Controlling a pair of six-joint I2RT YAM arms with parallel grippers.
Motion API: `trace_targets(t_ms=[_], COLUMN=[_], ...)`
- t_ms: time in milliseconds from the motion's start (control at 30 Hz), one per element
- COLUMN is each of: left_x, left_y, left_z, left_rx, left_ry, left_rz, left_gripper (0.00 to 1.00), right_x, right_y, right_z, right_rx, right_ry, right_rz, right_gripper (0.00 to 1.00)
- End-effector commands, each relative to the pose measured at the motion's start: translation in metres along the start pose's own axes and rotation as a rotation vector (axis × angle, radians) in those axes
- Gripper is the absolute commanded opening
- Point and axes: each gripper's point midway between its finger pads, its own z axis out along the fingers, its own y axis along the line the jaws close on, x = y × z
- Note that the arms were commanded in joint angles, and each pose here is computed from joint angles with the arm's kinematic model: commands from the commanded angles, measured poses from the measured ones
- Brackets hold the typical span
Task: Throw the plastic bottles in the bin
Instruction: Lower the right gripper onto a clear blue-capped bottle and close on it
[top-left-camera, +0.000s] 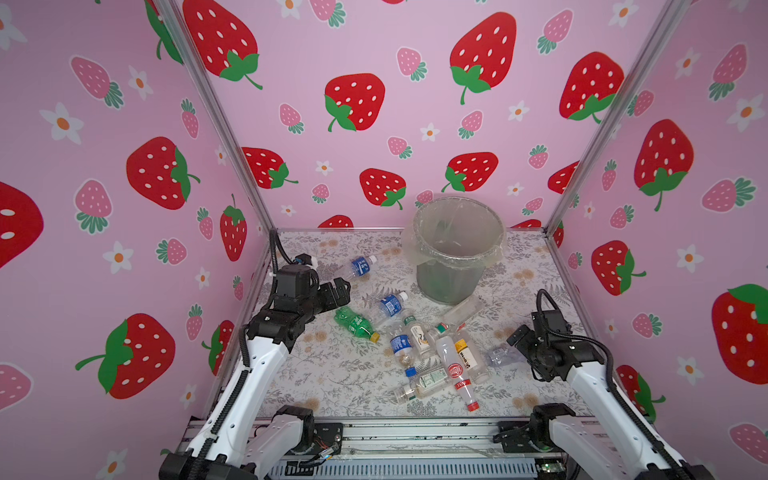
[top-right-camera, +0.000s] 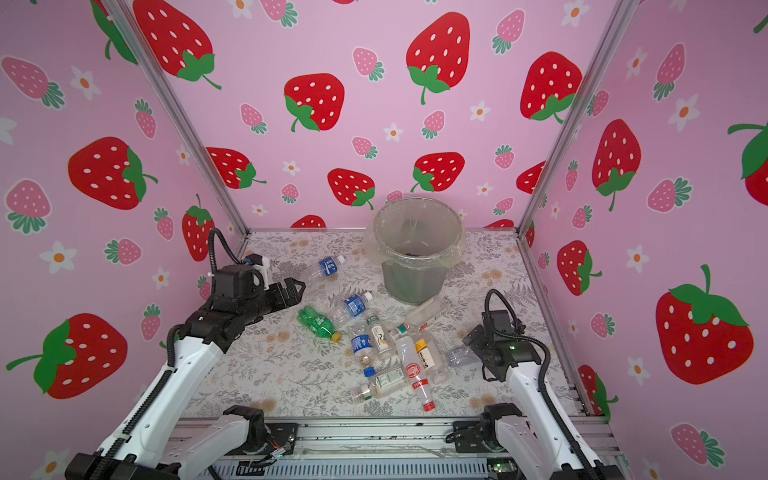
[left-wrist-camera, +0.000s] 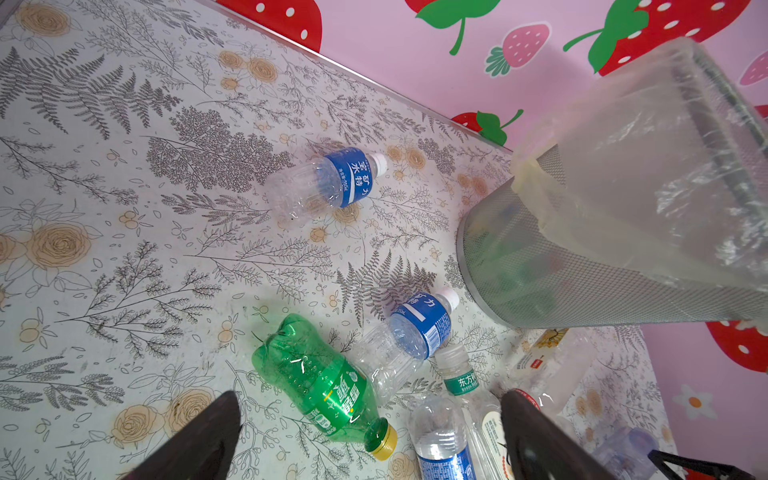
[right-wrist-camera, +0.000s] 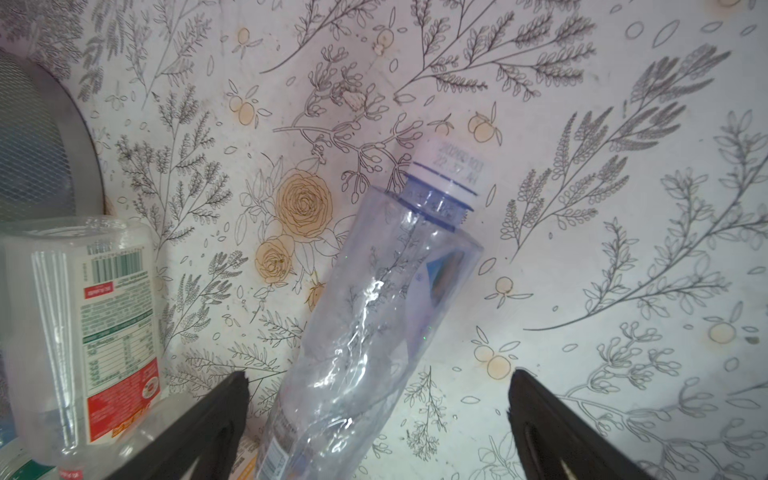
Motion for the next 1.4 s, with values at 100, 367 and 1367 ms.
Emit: trace_targets(t_ms=[100,367,1367], left_x=[-0.003,-0.001,0.004], left_y=[0.003,0.006,0.012], left_z=[-0.004,-0.001,0.001], left_rx=[0.030,0.029,0.001], left_ry=[-0.013,0.012,0.045], left_rz=[-0.026,-0.044,-0.044], left_gripper=[0.99,0.99,0.99], right_x=[0.002,-0.005,-0.001], right_y=[-0.001,0.000,0.007], right_z=[0.009,0.014,0.039], right_rx=[0.001,0.010,0.010], right_ry=[0.001,-0.032,0.002], right_rz=[0.058,0.072,0.058], right_gripper=[0.99,0.96,0.72])
